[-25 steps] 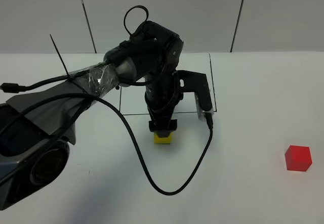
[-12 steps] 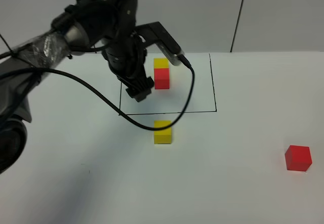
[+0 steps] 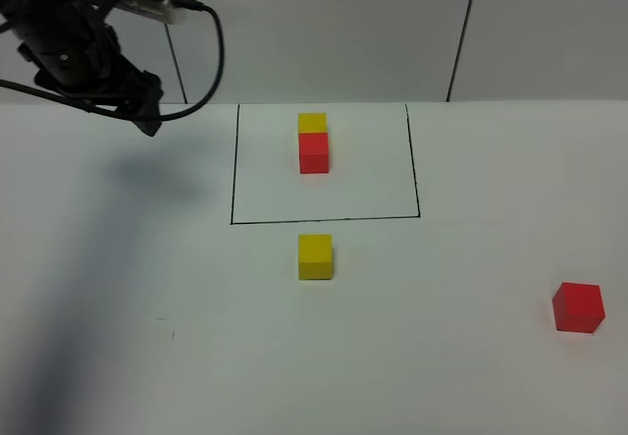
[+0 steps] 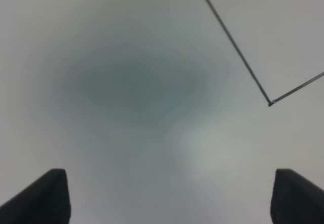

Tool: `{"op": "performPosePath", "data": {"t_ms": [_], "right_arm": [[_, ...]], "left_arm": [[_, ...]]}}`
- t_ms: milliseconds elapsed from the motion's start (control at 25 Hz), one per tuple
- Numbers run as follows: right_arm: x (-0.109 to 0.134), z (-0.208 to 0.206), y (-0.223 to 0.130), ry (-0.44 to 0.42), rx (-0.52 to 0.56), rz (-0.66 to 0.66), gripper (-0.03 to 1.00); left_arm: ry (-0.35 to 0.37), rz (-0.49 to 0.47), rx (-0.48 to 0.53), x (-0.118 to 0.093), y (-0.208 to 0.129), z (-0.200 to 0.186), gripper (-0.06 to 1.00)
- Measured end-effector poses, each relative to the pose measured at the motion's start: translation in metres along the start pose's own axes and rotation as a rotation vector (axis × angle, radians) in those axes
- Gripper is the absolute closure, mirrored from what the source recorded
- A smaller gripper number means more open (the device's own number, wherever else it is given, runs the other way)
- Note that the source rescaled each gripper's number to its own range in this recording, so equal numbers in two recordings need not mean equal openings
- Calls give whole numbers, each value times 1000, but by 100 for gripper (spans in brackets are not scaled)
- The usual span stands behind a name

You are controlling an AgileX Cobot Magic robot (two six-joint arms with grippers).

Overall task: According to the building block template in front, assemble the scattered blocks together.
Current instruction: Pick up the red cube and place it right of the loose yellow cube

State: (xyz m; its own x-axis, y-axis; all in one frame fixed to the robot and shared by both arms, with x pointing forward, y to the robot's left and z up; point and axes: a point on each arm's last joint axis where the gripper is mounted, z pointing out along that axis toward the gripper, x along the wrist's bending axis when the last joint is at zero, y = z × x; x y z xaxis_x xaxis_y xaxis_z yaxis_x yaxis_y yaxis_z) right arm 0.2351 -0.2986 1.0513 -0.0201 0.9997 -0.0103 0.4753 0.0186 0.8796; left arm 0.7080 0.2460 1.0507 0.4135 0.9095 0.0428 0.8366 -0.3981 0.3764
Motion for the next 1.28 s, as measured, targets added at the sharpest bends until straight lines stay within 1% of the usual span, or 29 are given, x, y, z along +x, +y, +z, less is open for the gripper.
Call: {"op": "performPosePath", "data": {"t_ms": [120,200,320,400,480,640,880,1080,1280], "right_arm": [[0,0,0,0,0,0,33],[0,0,0,0,0,0,33],[0,0,0,0,0,0,33],[0,0,0,0,0,0,33],[0,0,0,0,0,0,33],[0,0,0,0,0,0,33],[0,0,0,0,0,0,33],[0,0,0,0,0,0,33],[0,0,0,0,0,0,33]], "left_arm": [[-10,-90,12,26,-20,-10,15],[-2,-137,8,41,-34,-20,16],[43,-200,-39,61,-53,-43,16],[66,-227,-61,66,-66,-57,17],[79,-251,-67,66,-79,-68,18],[120,-272,-79,53,-104,-92,19],[195,-303,-149,22,-150,-131,20],[244,-316,-276,-14,-196,-174,21],[257,-339,-409,-53,-245,-204,22]]}}
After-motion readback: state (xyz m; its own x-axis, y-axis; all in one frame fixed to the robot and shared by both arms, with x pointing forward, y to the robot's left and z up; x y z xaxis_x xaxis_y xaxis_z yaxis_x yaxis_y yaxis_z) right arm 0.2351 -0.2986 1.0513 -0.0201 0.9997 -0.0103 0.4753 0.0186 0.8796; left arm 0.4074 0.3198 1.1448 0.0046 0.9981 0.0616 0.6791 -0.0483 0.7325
